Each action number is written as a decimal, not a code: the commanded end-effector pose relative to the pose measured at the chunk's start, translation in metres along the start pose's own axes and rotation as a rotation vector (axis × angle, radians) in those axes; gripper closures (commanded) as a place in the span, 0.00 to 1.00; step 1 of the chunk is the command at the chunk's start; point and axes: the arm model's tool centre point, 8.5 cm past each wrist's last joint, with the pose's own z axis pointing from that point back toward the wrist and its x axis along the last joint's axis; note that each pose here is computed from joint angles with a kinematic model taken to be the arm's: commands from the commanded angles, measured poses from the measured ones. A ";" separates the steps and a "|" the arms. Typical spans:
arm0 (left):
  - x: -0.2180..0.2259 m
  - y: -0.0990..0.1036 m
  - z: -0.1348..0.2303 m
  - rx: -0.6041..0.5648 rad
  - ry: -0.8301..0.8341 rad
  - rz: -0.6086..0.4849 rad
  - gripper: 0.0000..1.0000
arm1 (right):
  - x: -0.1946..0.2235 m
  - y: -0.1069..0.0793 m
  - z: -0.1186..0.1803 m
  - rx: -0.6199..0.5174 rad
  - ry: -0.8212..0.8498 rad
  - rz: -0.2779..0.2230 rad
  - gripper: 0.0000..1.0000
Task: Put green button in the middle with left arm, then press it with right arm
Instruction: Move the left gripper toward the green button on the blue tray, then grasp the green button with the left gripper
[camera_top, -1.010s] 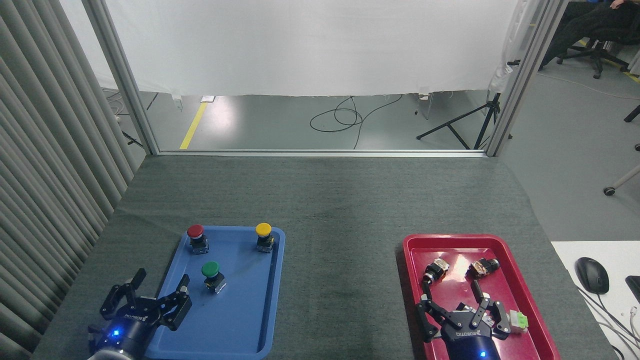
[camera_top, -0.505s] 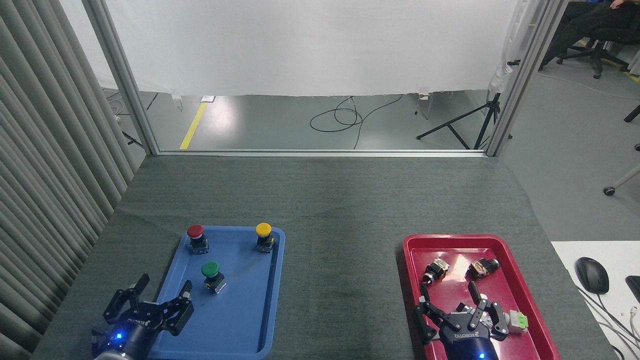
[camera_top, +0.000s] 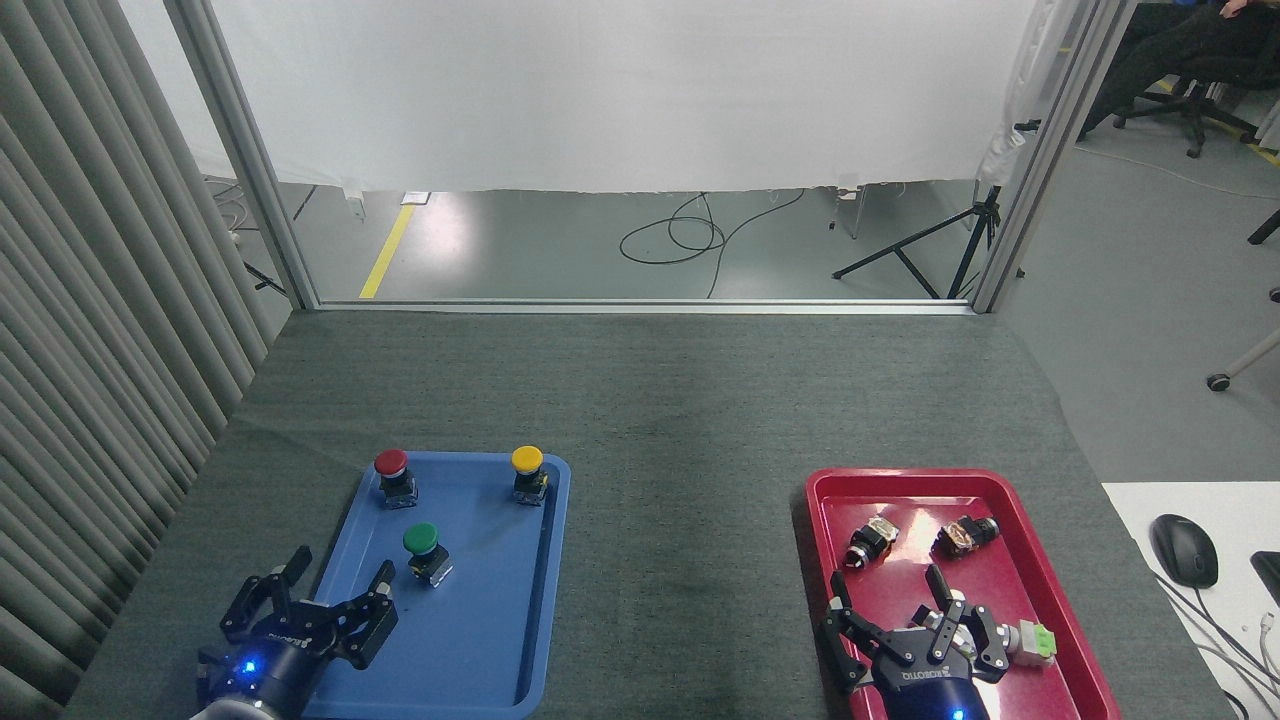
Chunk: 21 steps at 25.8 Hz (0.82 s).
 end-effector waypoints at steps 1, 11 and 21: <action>0.009 -0.014 -0.001 -0.042 -0.036 -0.001 0.01 | 0.000 0.001 0.001 0.003 -0.001 0.002 0.00; 0.026 -0.019 -0.030 -0.089 -0.155 0.005 0.01 | -0.004 -0.001 -0.002 -0.001 0.016 0.002 0.00; 0.033 -0.027 -0.062 -0.185 -0.232 -0.045 0.02 | 0.001 0.004 0.000 0.008 -0.003 0.003 0.00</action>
